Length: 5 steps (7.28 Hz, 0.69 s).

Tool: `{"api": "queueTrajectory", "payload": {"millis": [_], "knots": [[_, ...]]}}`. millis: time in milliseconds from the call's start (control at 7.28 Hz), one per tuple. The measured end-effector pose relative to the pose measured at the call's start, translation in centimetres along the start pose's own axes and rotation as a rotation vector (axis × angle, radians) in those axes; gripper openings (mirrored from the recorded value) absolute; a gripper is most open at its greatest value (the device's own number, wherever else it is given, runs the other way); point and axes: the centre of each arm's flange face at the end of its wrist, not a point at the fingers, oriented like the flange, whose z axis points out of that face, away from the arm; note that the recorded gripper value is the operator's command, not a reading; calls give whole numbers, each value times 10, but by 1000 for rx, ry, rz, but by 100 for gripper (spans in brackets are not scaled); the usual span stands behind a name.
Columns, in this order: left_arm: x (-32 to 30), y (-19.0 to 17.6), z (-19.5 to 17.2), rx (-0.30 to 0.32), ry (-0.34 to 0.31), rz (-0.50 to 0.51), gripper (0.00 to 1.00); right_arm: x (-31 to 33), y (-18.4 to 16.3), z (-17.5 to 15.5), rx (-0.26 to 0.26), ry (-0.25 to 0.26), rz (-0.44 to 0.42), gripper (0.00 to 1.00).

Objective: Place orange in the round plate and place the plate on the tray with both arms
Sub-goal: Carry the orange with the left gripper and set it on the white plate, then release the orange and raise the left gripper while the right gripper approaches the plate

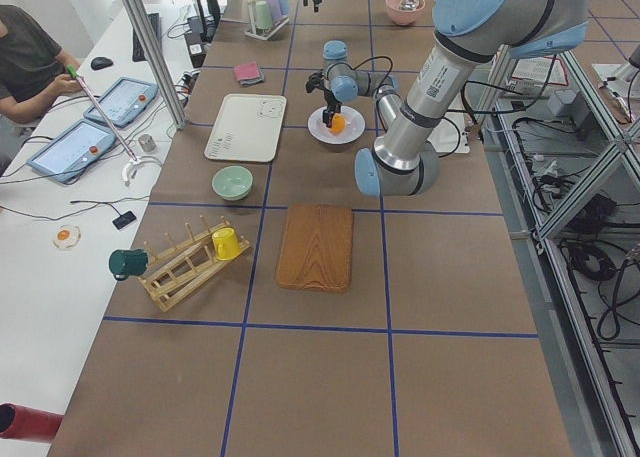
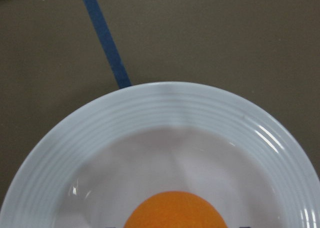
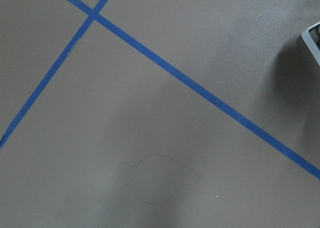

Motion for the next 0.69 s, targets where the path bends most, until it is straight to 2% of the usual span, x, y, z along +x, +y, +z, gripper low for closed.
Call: {"api": "queueTrajectory", "payload": {"millis": [137,412,687], "knots": [[-2,1,-3,13,2,2,98,0,-2,0,1,1,-2,100],[-8,6,-35,50,32,8,98,-12,-21,-2,12,-4,14,100],[-48,18,-68,83,53,1,98,-61,-74,12,19,-36,75,100]]}}
